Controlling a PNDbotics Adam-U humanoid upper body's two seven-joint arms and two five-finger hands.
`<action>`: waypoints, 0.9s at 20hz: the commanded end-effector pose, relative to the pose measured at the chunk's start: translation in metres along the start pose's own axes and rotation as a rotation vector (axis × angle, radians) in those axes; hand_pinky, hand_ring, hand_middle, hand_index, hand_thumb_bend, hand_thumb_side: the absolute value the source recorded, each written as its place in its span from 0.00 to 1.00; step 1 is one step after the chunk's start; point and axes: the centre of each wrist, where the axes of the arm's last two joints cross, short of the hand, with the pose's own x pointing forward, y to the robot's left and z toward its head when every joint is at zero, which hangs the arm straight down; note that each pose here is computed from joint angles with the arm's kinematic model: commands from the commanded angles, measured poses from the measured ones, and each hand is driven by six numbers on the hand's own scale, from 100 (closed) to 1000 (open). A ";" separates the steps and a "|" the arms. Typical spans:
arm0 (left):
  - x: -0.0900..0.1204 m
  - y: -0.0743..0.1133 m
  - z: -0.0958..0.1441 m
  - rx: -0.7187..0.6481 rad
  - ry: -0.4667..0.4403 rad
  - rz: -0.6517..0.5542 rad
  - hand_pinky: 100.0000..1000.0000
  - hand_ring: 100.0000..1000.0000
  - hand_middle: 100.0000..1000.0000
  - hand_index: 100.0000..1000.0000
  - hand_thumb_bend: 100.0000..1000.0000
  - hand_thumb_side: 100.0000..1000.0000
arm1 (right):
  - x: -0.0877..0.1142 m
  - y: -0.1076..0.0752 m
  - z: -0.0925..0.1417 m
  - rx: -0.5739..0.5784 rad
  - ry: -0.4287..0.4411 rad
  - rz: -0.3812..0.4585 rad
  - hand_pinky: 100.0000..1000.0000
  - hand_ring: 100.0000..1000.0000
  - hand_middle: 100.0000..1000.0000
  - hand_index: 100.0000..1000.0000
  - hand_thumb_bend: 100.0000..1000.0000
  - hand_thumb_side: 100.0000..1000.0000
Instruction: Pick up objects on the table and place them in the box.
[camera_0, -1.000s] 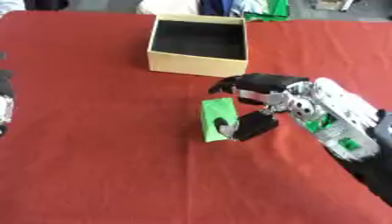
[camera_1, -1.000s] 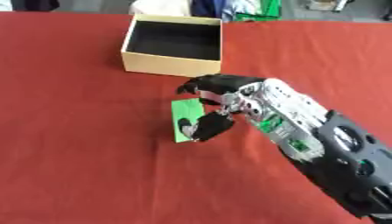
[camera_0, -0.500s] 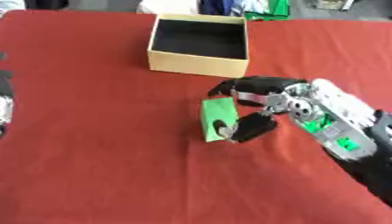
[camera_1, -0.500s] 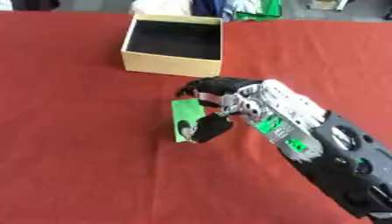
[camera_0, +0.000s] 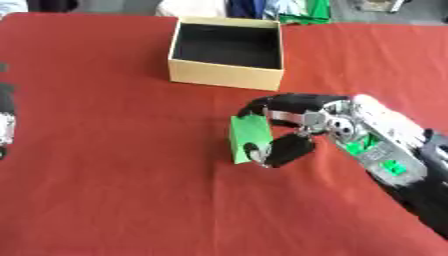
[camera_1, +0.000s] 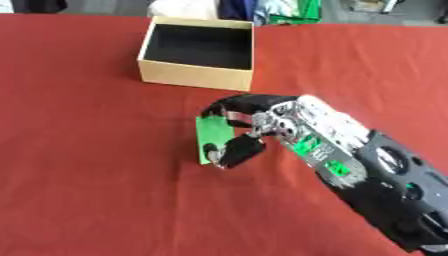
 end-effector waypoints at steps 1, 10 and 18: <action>0.005 0.003 -0.004 0.002 -0.025 -0.012 0.63 0.69 0.76 0.89 0.00 0.51 | -0.005 -0.004 0.004 0.056 0.055 -0.039 0.98 1.00 0.97 1.00 0.00 0.51; 0.006 0.002 -0.004 0.000 -0.028 -0.008 0.63 0.69 0.76 0.89 0.00 0.51 | -0.005 -0.004 0.003 0.048 0.067 -0.023 0.98 0.99 0.96 1.00 0.00 0.47; 0.006 0.001 -0.004 -0.003 -0.030 -0.007 0.64 0.69 0.76 0.88 0.00 0.51 | -0.003 -0.007 0.007 0.022 0.068 -0.005 0.90 0.86 0.85 1.00 0.00 0.37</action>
